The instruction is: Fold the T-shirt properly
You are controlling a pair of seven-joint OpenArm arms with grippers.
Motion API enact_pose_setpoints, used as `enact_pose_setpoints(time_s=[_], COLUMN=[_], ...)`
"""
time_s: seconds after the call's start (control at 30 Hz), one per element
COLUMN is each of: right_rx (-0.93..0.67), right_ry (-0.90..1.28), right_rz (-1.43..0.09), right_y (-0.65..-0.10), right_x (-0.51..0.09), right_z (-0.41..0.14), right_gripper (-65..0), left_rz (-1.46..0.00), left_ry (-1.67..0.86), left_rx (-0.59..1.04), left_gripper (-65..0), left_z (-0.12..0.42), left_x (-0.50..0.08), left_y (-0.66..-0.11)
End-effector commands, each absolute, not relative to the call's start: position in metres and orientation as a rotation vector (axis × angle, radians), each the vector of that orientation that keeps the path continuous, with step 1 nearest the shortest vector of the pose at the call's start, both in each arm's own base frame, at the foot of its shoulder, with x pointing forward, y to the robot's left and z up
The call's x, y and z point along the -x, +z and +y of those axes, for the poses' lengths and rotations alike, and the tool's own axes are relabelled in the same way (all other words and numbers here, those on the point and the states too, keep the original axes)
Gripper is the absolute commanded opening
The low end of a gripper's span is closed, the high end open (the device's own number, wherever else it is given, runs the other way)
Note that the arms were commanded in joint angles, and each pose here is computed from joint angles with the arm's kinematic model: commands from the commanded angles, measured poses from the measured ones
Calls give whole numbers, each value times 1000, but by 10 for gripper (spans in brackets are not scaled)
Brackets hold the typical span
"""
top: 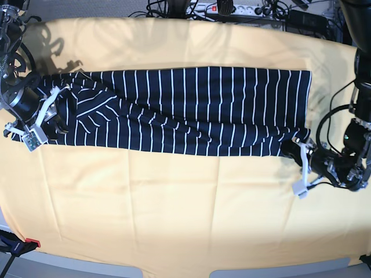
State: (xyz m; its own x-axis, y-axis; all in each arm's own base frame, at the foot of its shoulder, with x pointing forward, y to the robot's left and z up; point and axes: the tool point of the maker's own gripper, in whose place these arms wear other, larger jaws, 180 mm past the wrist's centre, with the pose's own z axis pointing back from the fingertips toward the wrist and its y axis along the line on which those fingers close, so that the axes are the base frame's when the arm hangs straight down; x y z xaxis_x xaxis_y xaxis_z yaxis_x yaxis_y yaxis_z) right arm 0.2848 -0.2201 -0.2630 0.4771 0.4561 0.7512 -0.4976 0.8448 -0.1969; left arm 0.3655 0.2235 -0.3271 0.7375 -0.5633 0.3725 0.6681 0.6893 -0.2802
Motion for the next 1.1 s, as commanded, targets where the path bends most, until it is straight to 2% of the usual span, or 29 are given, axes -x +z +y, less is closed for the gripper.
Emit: enact_pose_setpoints(time_s=[0.0,0.13,0.27,0.33,0.5,0.6,0.73,0.9,1.07], right_rx=[-40,-39,-40,-41,-106,-191,-300,-342,-341], right_ry=[592,592,591,588,572,584,588,585,586], right_rz=[-947,-947,-947,-948,-969,-991,-1028,-1038,-1041], right_y=[-249,-249,-249,-249,-247,-248,-248,-248,-247], right_x=[-291,-291,-291,-291,-290,-286,-281,-278,-279], right_z=[-221,-221,-221,-221,-211,-193,-169,-160,-160], right_gripper=[-464,-464,-464,-464,-464,-464,-464,-464,-464], left_rz=[-319,-343,-374,-397,-507,-590,-664,-614,-566], left_ry=[-699,-666,-520,-439,-299,-243,-169,-116,-92], left_rx=[398,441,428,414,436,497,500,530,618], left_gripper=[-650,-650,-397,-319,-316,-316,-316,-316,-316], left_z=[232,242,273,293,335,351,373,373,343], left_x=[-377,-377,-376,-375,-362,-350,-339,-318,-313], left_y=[-306,-286,-269,-263,-241,-223,-216,-246,-281])
